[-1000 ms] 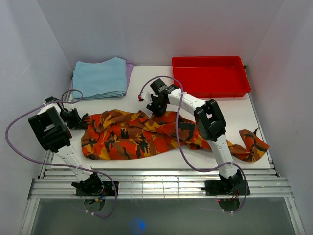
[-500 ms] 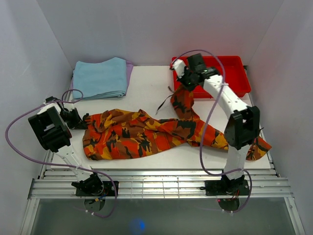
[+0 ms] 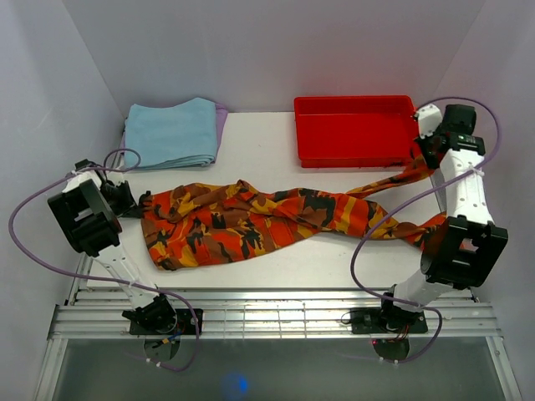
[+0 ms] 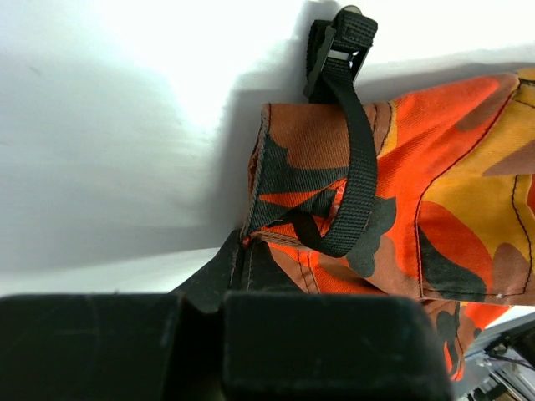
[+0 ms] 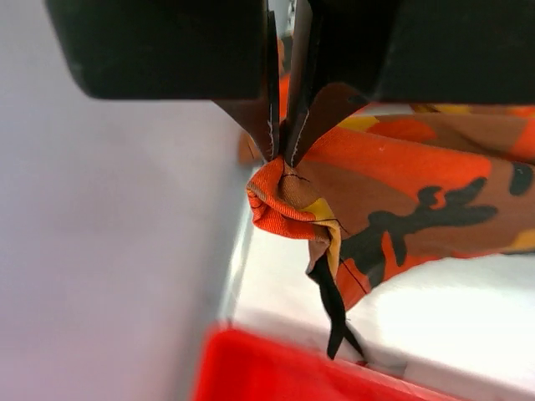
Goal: Fold and stack the trousers
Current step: Flatten the trousers out
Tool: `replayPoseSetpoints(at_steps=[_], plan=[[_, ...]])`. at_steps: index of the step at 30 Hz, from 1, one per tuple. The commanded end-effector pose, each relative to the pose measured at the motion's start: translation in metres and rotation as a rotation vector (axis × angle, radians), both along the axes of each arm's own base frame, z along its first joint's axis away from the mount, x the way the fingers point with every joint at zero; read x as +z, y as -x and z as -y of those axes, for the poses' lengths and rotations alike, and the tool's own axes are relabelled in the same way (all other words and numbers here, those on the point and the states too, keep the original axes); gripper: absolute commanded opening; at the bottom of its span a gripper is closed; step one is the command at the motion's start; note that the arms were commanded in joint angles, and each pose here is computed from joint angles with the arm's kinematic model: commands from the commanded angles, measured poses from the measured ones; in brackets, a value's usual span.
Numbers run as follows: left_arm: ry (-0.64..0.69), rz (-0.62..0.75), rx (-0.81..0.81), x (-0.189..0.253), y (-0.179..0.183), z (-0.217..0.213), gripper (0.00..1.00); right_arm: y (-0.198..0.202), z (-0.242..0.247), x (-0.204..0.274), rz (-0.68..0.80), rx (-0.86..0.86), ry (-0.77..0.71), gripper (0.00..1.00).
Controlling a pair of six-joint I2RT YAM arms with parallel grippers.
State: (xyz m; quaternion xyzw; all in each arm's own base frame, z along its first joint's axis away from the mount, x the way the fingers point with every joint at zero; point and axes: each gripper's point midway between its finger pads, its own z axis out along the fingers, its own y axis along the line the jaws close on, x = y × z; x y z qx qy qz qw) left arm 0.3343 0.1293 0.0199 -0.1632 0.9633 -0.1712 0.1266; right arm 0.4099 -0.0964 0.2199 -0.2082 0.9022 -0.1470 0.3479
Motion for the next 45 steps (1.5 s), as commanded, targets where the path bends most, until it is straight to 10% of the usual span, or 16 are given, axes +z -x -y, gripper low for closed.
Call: replayPoseSetpoints(at_steps=[1, 18, 30, 37, 45], plan=[[-0.128, 0.055, -0.008, 0.012, -0.017, -0.040, 0.00, 0.014, 0.051, 0.004, 0.005, -0.067, 0.101, 0.08], [-0.266, 0.057, 0.004, 0.028, -0.016, -0.107, 0.00, 0.076, 0.108, -0.097, -0.246, -0.115, 0.231, 0.08], [-0.116, 0.419, -0.242, 0.076, -0.043, -0.064, 0.00, 0.040, 0.109, -0.049, -0.079, -0.119, 0.153, 0.08], [-0.330, 0.618, -0.502, 0.103, -0.031, -0.055, 0.00, 0.036, 0.090, -0.006, 0.166, -0.044, 0.127, 0.08], [-0.472, 0.786, -0.320, 0.156, -0.025, -0.098, 0.00, 0.052, 0.130, 0.031, 0.315, -0.165, 0.136, 0.08]])
